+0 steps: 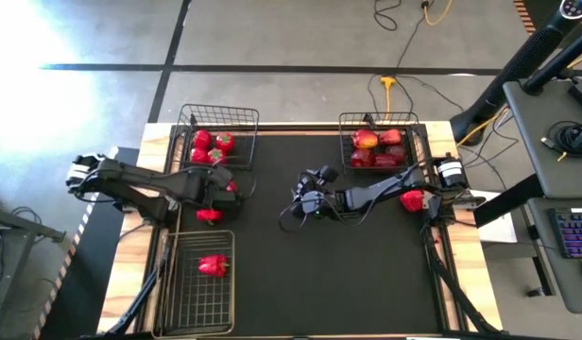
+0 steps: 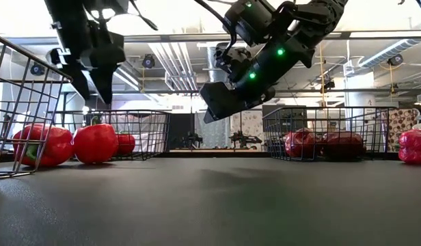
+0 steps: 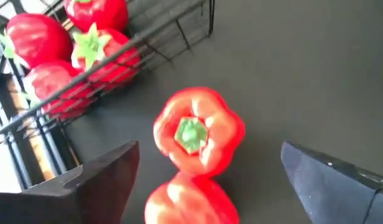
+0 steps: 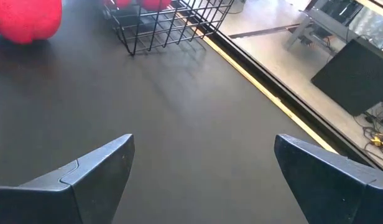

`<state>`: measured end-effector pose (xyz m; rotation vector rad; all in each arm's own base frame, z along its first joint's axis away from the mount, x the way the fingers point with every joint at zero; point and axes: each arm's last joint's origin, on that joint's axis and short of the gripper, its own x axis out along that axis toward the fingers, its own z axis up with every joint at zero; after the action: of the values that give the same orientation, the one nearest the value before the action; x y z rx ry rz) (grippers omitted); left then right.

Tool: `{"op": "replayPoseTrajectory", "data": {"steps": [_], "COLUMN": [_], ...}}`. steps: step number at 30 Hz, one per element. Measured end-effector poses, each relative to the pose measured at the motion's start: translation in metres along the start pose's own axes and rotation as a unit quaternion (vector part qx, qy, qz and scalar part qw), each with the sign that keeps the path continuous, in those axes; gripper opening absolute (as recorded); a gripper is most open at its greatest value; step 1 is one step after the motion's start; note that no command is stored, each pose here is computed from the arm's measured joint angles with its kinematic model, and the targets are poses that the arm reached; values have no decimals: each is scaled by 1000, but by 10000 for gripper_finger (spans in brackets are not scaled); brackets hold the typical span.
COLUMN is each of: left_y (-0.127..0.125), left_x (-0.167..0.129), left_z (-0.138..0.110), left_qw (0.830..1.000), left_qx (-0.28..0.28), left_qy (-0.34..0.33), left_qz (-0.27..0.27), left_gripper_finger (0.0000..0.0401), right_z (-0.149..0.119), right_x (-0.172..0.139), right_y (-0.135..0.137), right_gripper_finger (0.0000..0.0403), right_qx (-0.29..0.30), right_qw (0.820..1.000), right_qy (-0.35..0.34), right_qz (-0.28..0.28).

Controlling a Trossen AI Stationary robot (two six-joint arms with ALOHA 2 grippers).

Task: Sort produce into baskets
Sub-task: Put the bell pepper into the gold wire basket

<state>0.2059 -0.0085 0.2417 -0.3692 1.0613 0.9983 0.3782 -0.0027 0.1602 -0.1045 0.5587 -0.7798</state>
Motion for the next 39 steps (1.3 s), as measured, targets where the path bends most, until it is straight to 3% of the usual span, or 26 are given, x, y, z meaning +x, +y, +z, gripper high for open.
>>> {"op": "replayPoseTrajectory", "data": {"steps": [9,16,20,30,35,39], "left_y": [20,22,17,17,14,3], "left_x": [28,58,68,85,81,60], "left_z": [4,-12,-16,-28,-25,-11], "left_qw": [997,994,992,990,995,993], "left_qx": [-78,-107,-122,-129,-81,-54], "left_qy": [-5,-3,-19,-39,-46,-69], "left_qz": [-20,-10,-32,-40,-46,-81], "left_gripper_finger": [383,382,382,378,333,300], "right_z": [0,-3,-3,-3,-3,-3], "right_x": [0,0,0,0,0,0], "right_y": [0,1,1,1,1,1], "right_gripper_finger": [380,380,380,380,380,380], "right_qx": [0,-2,-2,-2,-7,-9], "right_qw": [1000,1000,1000,1000,1000,1000], "right_qy": [0,7,7,7,7,7], "right_qz": [1,24,23,23,22,22]}}
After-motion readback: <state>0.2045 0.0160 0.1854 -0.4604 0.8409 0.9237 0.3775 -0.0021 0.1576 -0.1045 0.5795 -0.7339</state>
